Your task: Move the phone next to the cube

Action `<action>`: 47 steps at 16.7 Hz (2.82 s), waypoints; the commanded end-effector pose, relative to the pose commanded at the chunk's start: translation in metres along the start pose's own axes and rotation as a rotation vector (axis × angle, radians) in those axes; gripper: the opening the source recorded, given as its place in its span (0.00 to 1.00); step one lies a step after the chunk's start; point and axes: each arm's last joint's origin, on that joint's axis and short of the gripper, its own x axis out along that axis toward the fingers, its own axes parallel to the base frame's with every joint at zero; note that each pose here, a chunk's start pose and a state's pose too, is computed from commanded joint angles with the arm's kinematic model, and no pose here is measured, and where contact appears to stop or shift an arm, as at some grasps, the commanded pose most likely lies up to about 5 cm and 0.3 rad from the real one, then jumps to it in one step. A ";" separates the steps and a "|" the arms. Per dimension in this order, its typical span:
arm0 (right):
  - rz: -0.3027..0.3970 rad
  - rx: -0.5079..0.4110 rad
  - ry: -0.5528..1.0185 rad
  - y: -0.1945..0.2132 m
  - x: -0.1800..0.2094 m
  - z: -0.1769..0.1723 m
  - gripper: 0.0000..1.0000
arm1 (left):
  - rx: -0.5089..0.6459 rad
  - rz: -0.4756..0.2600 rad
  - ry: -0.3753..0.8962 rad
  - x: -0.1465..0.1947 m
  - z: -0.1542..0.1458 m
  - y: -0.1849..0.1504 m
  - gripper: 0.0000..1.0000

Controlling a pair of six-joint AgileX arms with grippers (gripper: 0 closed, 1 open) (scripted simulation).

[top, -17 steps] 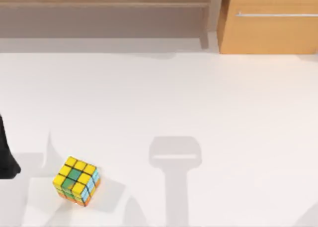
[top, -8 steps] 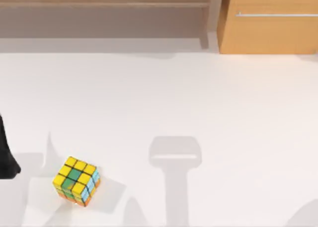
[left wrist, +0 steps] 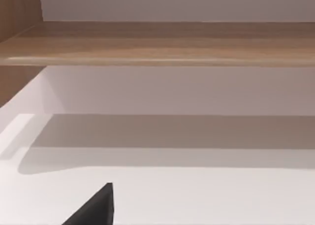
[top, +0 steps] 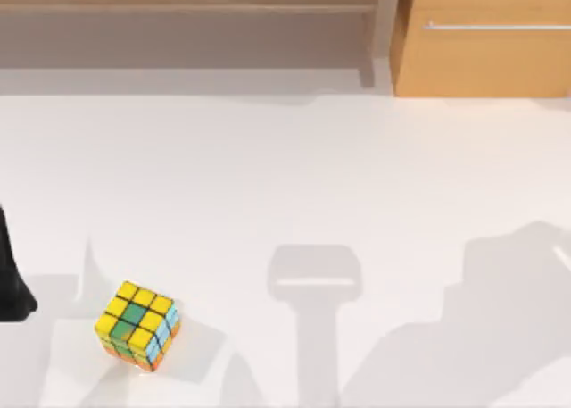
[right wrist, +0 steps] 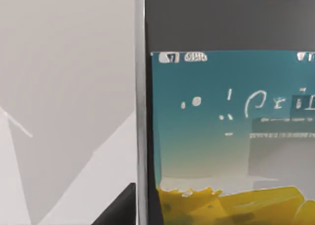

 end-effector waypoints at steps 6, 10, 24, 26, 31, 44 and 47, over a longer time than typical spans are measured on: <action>0.098 0.133 -0.039 0.054 -0.011 0.079 0.00 | 0.000 0.000 0.000 0.000 0.000 0.000 1.00; 0.199 0.231 0.019 0.113 -0.009 0.123 0.00 | 0.000 0.000 0.000 0.000 0.000 0.000 1.00; 0.170 0.477 0.240 0.342 -0.014 0.176 0.00 | 0.000 0.000 0.000 0.000 0.000 0.000 1.00; 0.136 0.494 0.226 0.365 -0.015 0.175 0.00 | 0.000 0.000 0.000 0.000 0.000 0.000 1.00; 0.082 0.520 0.171 0.400 -0.019 0.171 0.00 | 0.000 0.000 0.000 0.000 0.000 0.000 1.00; 0.109 0.529 0.166 0.405 -0.017 0.171 0.00 | 0.000 0.000 0.000 0.000 0.000 0.000 1.00; 0.143 0.528 0.169 0.408 -0.015 0.171 0.00 | 0.000 0.000 0.000 0.000 0.000 0.000 1.00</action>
